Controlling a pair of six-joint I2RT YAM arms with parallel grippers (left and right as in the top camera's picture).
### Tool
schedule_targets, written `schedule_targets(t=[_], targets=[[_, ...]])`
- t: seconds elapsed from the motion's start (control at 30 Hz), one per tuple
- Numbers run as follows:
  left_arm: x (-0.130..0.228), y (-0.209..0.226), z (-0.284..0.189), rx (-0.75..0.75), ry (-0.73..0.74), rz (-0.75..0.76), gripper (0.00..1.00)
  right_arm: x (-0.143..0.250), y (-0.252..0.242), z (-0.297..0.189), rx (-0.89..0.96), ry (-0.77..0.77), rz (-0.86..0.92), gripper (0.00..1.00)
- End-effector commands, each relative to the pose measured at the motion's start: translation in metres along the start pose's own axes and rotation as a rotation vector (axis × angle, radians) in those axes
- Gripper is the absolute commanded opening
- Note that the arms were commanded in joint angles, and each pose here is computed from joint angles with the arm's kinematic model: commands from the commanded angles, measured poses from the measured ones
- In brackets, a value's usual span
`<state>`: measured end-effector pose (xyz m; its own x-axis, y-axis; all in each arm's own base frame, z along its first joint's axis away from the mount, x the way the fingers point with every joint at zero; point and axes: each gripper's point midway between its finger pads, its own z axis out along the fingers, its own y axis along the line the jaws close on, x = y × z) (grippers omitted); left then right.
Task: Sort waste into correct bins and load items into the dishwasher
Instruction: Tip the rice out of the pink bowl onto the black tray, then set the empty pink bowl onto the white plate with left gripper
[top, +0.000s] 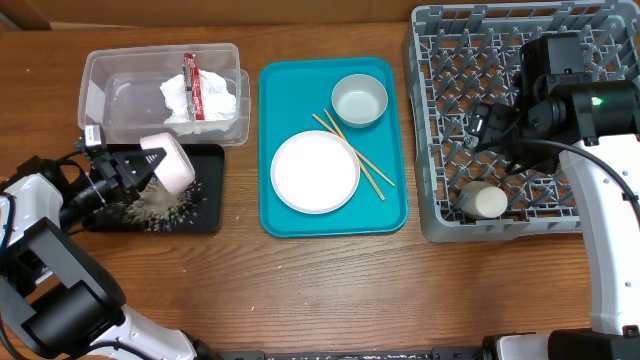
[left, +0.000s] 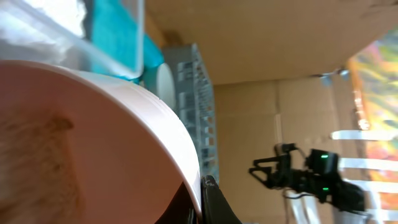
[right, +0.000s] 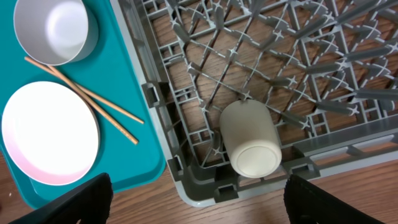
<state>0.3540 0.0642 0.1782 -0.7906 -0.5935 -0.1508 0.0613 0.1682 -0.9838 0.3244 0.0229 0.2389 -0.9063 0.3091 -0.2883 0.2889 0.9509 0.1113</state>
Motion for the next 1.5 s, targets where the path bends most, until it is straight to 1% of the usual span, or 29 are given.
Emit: schedule_targets(t=[0.0, 0.23, 0.27, 0.33, 0.37, 0.4, 0.43, 0.5, 0.67, 0.8, 0.97, 1.03, 1.1, 1.23, 1.27, 1.3, 1.4, 1.47], targets=[[-0.006, -0.017, -0.003, 0.103, -0.039, -0.051, 0.04, -0.002, 0.004, -0.005, -0.017, -0.013, -0.009, 0.90], [-0.007, -0.016, -0.003, 0.105, -0.032, -0.181, 0.04, 0.000, 0.004, -0.005, -0.014, -0.008, -0.009, 0.90], [-0.008, -0.016, -0.003, 0.105, -0.032, -0.170, 0.04, 0.000, 0.003, -0.005, -0.014, -0.006, -0.009, 0.90], [-0.016, -0.009, -0.003, 0.084, -0.035, -0.068, 0.04, 0.001, 0.003, -0.005, -0.012, -0.003, -0.009, 0.90], [-0.020, -0.003, -0.003, 0.056, -0.032, -0.084, 0.04, 0.001, 0.003, -0.005, -0.012, -0.003, -0.009, 0.90], [-0.023, 0.001, -0.003, 0.039, -0.032, -0.137, 0.04, 0.001, 0.003, -0.005, -0.012, -0.003, -0.010, 0.90], [-0.024, 0.000, -0.003, 0.048, -0.032, -0.155, 0.04, 0.001, 0.003, -0.005, -0.012, -0.003, -0.009, 0.90], [-0.026, -0.010, -0.004, 0.106, -0.032, -0.139, 0.04, 0.001, 0.003, -0.005, -0.012, -0.003, -0.009, 0.90], [-0.026, -0.009, -0.003, 0.104, -0.030, -0.158, 0.04, 0.001, 0.003, -0.005, -0.012, -0.002, -0.009, 0.90], [-0.027, -0.006, -0.005, 0.088, -0.033, -0.209, 0.04, 0.001, 0.003, -0.005, -0.012, -0.002, -0.009, 0.90], [-0.024, -0.012, 0.002, 0.090, -0.012, -0.197, 0.04, 0.001, 0.004, -0.005, -0.015, -0.001, -0.009, 0.90], [-0.021, -0.024, 0.011, 0.087, 0.015, -0.145, 0.04, 0.001, 0.004, -0.005, -0.015, -0.001, -0.009, 0.90], [-0.016, -0.034, 0.025, 0.033, 0.048, -0.079, 0.04, 0.001, 0.004, -0.005, -0.019, 0.000, -0.009, 0.90], [0.005, -0.052, 0.067, -0.195, 0.132, 0.123, 0.04, 0.002, 0.006, -0.005, -0.030, 0.004, -0.009, 0.90], [0.015, -0.054, 0.085, -0.312, 0.162, 0.219, 0.04, 0.002, 0.006, -0.005, -0.029, 0.004, -0.009, 0.90], [0.023, -0.054, 0.097, -0.384, 0.180, 0.279, 0.04, 0.002, 0.006, -0.005, -0.030, 0.003, -0.009, 0.90], [0.045, -0.049, 0.130, -0.554, 0.237, 0.465, 0.04, 0.001, 0.006, -0.005, -0.031, 0.000, -0.009, 0.90], [0.062, -0.037, 0.153, -0.671, 0.291, 0.601, 0.04, 0.001, 0.006, -0.005, -0.031, 0.000, -0.009, 0.90]])
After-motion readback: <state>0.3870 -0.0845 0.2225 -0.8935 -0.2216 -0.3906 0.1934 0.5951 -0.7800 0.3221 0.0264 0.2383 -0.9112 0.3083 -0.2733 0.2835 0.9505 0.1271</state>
